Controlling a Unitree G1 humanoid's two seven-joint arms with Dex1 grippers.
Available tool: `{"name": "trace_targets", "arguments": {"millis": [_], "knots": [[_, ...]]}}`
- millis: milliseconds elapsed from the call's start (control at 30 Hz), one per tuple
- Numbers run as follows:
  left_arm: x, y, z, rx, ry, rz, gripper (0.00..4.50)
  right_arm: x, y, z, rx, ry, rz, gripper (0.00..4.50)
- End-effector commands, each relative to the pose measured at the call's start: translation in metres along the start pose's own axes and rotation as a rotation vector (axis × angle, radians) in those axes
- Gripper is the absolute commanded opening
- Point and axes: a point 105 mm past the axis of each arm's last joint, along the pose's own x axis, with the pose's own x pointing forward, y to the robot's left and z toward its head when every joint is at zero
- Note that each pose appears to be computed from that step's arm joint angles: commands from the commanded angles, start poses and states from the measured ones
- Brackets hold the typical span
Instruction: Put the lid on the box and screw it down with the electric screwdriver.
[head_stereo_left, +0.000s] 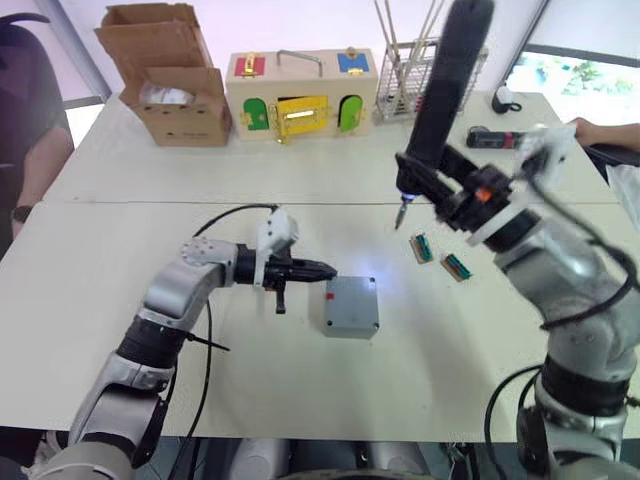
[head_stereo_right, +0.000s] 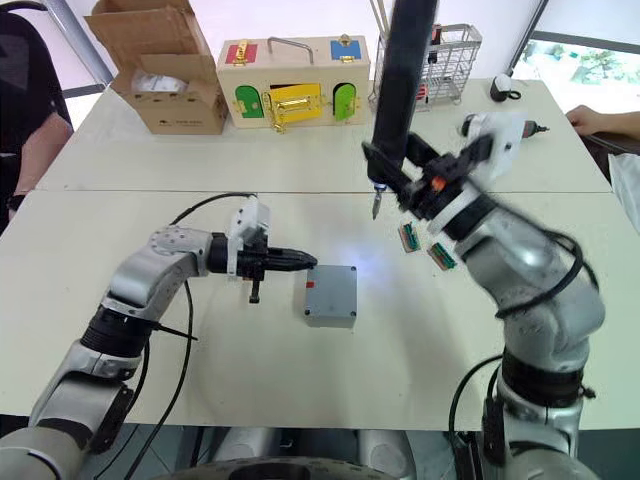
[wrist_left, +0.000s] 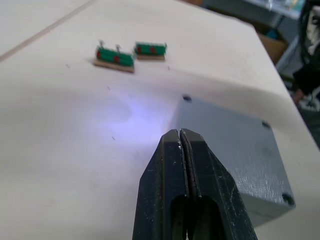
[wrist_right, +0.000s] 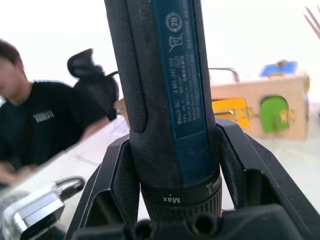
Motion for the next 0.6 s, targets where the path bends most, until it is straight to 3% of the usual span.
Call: {"name": "trace_targets", "arguments": {"millis": [33, 100, 167, 267, 400, 500, 600], "knots": [[-0.012, 0.020, 0.011, 0.022, -0.034, 0.094, 0.00, -0.005, -0.038, 0.010, -0.002, 0.111, -0.126, 1.94], [-0.013, 0.025, 0.016, 0.026, -0.052, 0.109, 0.00, -0.006, -0.053, 0.014, -0.017, 0.148, -0.184, 1.94], [-0.014, 0.023, 0.038, 0.037, -0.145, 0.106, 0.00, -0.009, -0.067, 0.019, -0.014, 0.218, -0.205, 1.94], [-0.018, 0.001, 0.061, 0.049, -0.212, -0.006, 0.00, -0.022, -0.094, 0.028, -0.013, 0.329, -0.272, 1.94], [-0.014, -0.023, 0.063, 0.104, -0.168, -0.070, 0.00, -0.050, -0.112, 0.011, 0.027, 0.561, -0.286, 1.94], [-0.008, -0.043, 0.058, 0.157, -0.117, -0.118, 0.00, -0.089, -0.126, -0.017, 0.147, 0.789, -0.330, 1.94], [-0.003, -0.057, 0.047, 0.206, -0.062, -0.149, 0.00, -0.118, -0.136, -0.035, 0.238, 0.909, -0.368, 1.94]]}}
